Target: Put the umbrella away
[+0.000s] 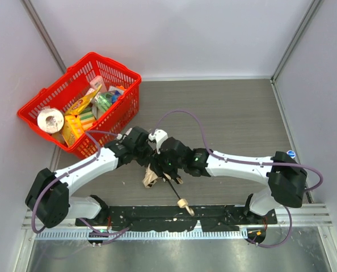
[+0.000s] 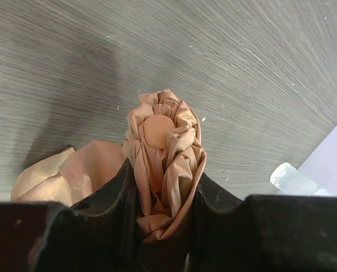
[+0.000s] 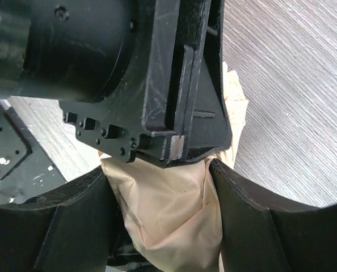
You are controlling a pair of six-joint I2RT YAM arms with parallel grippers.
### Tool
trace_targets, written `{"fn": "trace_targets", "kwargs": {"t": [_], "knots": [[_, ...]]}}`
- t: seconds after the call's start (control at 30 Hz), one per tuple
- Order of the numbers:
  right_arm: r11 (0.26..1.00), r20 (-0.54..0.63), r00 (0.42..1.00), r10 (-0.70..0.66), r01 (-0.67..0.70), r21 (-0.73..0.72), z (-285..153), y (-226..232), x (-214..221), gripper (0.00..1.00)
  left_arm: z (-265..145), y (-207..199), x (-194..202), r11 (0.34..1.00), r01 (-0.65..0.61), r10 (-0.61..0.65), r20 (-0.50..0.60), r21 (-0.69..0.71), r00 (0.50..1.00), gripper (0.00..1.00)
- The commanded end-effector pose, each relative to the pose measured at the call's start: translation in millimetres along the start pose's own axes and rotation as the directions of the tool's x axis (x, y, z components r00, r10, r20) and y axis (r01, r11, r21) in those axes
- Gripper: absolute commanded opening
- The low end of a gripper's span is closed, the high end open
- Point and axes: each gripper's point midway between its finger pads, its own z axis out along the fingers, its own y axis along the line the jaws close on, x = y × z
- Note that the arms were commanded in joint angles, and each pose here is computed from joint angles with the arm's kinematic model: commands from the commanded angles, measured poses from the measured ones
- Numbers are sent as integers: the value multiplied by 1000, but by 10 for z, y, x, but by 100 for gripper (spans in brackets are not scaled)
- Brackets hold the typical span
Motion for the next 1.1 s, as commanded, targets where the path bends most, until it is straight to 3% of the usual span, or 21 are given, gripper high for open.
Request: {"fn": "trace_targets", "kwargs": {"t": [0.0, 0.3, 0.6, 0.67, 0.77, 0.87, 0.93, 1.0, 1.07], "knots": [[988, -36, 993, -111, 114, 102, 78, -39, 145, 66, -149, -422, -124, 993, 82, -85, 37, 89, 996, 0], [922, -80, 962, -262, 274, 272, 216, -146, 336, 65, -147, -347, -82, 990, 135, -136, 22, 46, 991, 0], [875, -144, 925, -351, 379, 302, 393, -199, 435, 66, -112, -322, -20, 989, 143, -142, -7, 42, 990, 0], [871, -141, 924, -356, 383, 309, 411, -209, 414, 58, -125, -325, -18, 989, 140, -140, -6, 45, 990, 0], [865, -135, 921, -366, 390, 317, 416, -228, 395, 35, -138, -331, -20, 988, 140, -140, -5, 58, 990, 0], [866, -112, 923, -369, 385, 318, 400, -225, 378, 19, -154, -364, -22, 988, 130, -130, -3, 84, 992, 0], [873, -97, 925, -368, 379, 307, 384, -202, 359, 1, -159, -393, -30, 988, 113, -114, 1, 108, 994, 0], [893, -73, 934, -349, 356, 276, 371, -161, 343, 1, -175, -471, 14, 983, 83, -80, -23, 167, 996, 0], [922, -40, 950, -311, 312, 230, 338, -135, 330, 1, -167, -490, 3, 977, 51, -51, -4, 209, 999, 12]]}}
